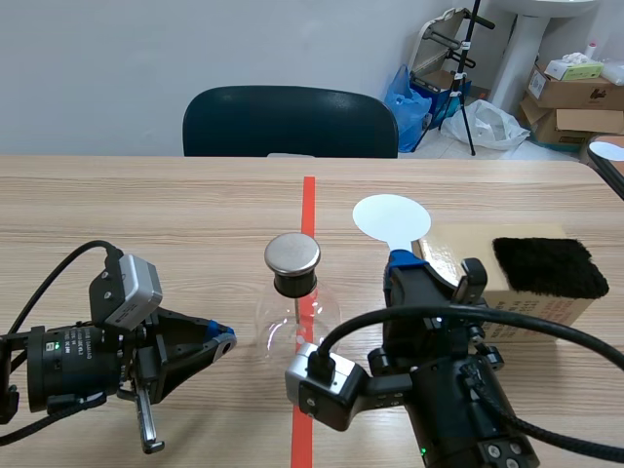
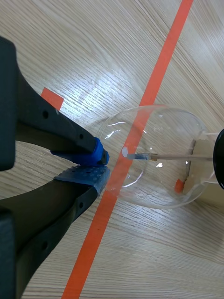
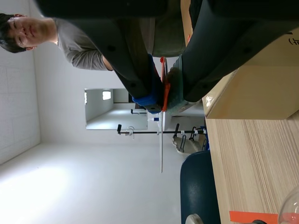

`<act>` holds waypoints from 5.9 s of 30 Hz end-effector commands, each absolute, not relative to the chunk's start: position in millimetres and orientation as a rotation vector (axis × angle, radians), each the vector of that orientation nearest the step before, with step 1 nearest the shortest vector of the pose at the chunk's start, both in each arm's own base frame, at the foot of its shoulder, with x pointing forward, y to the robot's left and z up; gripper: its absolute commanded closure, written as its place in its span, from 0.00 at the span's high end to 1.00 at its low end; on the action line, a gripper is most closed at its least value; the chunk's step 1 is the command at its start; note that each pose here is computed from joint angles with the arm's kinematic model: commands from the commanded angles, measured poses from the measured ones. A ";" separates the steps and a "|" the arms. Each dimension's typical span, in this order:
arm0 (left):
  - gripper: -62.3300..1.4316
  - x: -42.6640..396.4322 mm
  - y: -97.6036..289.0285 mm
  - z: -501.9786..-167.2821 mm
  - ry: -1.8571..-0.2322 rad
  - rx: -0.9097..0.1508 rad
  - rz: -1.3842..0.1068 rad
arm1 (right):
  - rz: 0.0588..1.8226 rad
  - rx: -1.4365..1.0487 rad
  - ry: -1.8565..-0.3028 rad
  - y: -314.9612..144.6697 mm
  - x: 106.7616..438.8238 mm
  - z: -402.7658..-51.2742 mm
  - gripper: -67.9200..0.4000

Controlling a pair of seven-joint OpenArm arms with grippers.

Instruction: Do the electroscope experiment

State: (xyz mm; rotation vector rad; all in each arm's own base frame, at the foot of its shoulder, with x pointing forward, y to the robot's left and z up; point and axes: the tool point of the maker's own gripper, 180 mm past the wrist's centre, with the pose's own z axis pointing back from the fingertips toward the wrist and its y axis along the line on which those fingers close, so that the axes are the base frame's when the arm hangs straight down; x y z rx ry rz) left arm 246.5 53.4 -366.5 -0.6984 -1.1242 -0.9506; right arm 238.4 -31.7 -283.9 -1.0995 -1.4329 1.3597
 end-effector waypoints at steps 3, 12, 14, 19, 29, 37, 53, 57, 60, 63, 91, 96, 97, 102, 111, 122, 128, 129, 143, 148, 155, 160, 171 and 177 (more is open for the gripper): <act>0.08 253.8 51.0 -355.0 -1.168 -0.709 -0.946 | 1.337 -1.126 -1.469 -33.1 242.5 -273.5 0.02; 0.08 253.8 51.1 -355.1 -1.167 -0.709 -0.947 | 1.337 -1.126 -1.469 -33.1 242.5 -273.5 0.02; 0.08 253.8 51.1 -355.1 -1.167 -0.709 -0.947 | 1.337 -1.126 -1.469 -33.1 242.5 -273.6 0.02; 0.08 253.8 51.1 -355.1 -1.167 -0.709 -0.947 | 1.337 -1.126 -1.469 -33.1 242.5 -273.6 0.02; 0.08 253.8 51.2 -355.1 -1.167 -0.709 -0.947 | 1.337 -1.126 -1.469 -33.1 242.5 -273.5 0.02; 0.08 253.8 51.2 -355.1 -1.167 -0.709 -0.947 | 1.337 -1.126 -1.469 -33.1 242.5 -273.5 0.02; 0.08 253.8 51.3 -355.1 -1.167 -0.709 -0.947 | 1.338 -1.125 -1.468 -33.0 242.4 -273.7 0.02; 0.08 253.8 51.3 -355.1 -1.167 -0.709 -0.947 | 1.337 -1.125 -1.468 -33.1 242.4 -273.7 0.02; 0.08 253.8 51.3 -355.1 -1.167 -0.709 -0.947 | 1.337 -1.126 -1.468 -33.2 242.4 -273.7 0.02; 0.08 253.8 51.3 -355.1 -1.167 -0.709 -0.947 | 1.337 -1.126 -1.468 -33.2 242.4 -273.7 0.02; 0.08 253.8 51.1 -355.1 -1.167 -0.709 -0.947 | 1.550 -0.982 -1.661 8.2 226.3 -273.7 0.02; 0.08 253.8 51.1 -355.1 -1.167 -0.709 -0.947 | 1.597 -0.942 -1.704 17.9 220.2 -274.1 0.02; 0.08 253.8 51.1 -355.1 -1.167 -0.709 -0.947 | 1.606 -0.934 -1.713 19.7 219.0 -274.2 0.02; 0.08 253.8 51.1 -355.1 -1.167 -0.709 -0.947 | 1.642 -0.901 -1.746 26.8 213.7 -274.6 0.02; 0.08 253.8 51.1 -355.1 -1.167 -0.709 -0.947 | 1.654 -0.890 -1.758 29.3 211.9 -274.6 0.02; 0.08 253.8 51.1 -355.1 -1.167 -0.709 -0.947 | 1.656 -0.888 -1.759 29.7 211.6 -274.6 0.02; 0.08 253.8 51.1 -355.1 -1.167 -0.709 -0.947 | 1.655 -0.889 -1.758 29.3 211.7 -274.7 0.02; 0.08 253.8 51.1 -355.1 -1.167 -0.709 -0.947 | 1.654 -0.890 -1.757 29.1 211.9 -274.7 0.02; 0.08 253.8 51.1 -355.1 -1.167 -0.709 -0.947 | 1.539 -0.992 -1.650 5.6 227.8 -273.7 0.02; 0.08 253.8 51.1 -355.1 -1.167 -0.709 -0.947 | 1.456 -1.059 -1.572 -12.4 236.7 -273.2 0.02; 0.08 253.8 51.1 -355.1 -1.167 -0.709 -0.947 | 1.336 -1.147 -1.458 -40.1 245.8 -272.9 0.02; 0.08 253.8 51.1 -355.1 -1.167 -0.709 -0.947 | 1.264 -1.194 -1.389 -56.9 249.2 -272.9 0.02; 0.08 253.8 51.1 -355.1 -1.167 -0.709 -0.947 | 1.207 -1.230 -1.334 -70.4 250.6 -273.0 0.02; 0.08 253.8 51.1 -355.1 -1.167 -0.709 -0.947 | 1.251 -1.203 -1.376 -60.0 249.6 -272.9 0.02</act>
